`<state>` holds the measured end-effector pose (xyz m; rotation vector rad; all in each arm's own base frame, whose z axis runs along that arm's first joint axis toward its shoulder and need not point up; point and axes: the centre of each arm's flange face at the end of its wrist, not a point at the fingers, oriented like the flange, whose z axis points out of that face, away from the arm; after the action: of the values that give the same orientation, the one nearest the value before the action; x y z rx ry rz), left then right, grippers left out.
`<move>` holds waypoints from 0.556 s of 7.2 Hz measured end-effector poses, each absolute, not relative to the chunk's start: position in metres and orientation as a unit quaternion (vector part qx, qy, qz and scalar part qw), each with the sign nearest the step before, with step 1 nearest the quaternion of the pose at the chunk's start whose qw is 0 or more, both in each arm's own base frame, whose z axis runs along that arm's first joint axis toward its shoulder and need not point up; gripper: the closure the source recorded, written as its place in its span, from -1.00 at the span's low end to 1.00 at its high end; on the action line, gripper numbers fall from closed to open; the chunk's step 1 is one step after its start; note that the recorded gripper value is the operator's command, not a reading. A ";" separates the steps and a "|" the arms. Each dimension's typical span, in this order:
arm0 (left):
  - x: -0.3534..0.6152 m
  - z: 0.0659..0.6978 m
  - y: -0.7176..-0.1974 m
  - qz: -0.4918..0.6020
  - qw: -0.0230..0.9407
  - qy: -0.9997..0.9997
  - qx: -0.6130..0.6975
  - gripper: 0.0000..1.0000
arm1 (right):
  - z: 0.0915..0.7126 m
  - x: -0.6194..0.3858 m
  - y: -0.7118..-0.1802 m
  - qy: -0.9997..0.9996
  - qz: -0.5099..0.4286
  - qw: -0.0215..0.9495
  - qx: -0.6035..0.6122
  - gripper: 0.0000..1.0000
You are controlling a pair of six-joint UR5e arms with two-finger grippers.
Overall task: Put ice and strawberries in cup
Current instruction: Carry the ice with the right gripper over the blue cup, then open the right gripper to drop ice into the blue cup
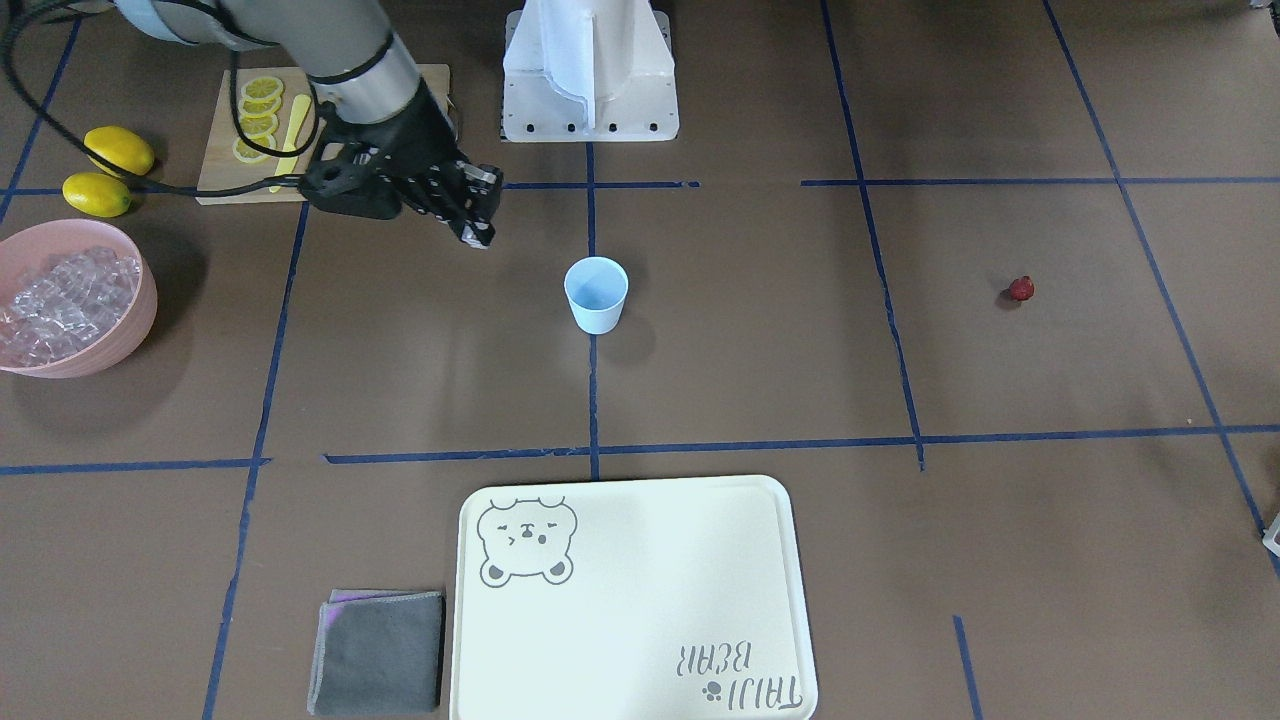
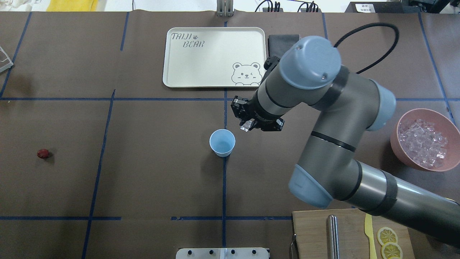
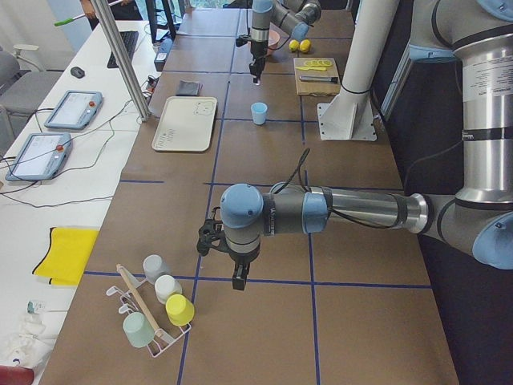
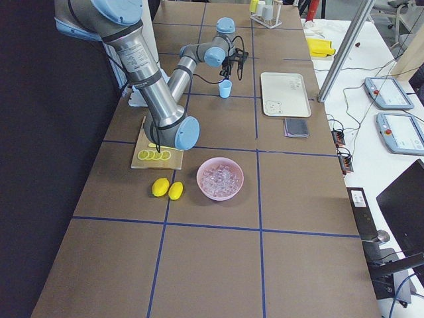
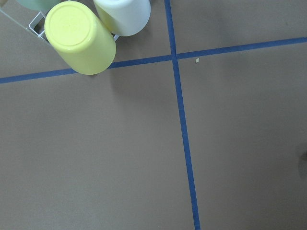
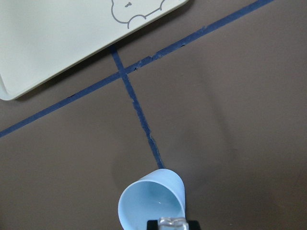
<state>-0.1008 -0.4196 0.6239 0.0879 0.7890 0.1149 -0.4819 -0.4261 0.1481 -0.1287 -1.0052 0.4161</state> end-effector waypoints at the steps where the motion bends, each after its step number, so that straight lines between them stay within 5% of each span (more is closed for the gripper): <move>1: -0.101 0.623 -0.419 0.056 0.921 0.384 0.043 -1.00 | 0.149 -0.508 -0.425 -0.480 0.197 0.852 -0.064 0.94; 2: -0.101 0.622 -0.419 0.056 0.921 0.384 0.044 -1.00 | 0.152 -0.533 -0.424 -0.484 0.197 0.850 -0.064 0.62; 3: -0.101 0.622 -0.419 0.056 0.921 0.384 0.045 -1.00 | 0.154 -0.552 -0.421 -0.485 0.196 0.850 -0.062 0.54; 4: -0.101 0.622 -0.419 0.056 0.921 0.384 0.045 -1.00 | 0.157 -0.566 -0.416 -0.482 0.193 0.852 -0.064 -0.12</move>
<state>-0.1008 -0.4191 0.6218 0.0914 0.7884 0.1142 -0.5660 -0.4157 0.1572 -0.1343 -1.0155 0.4066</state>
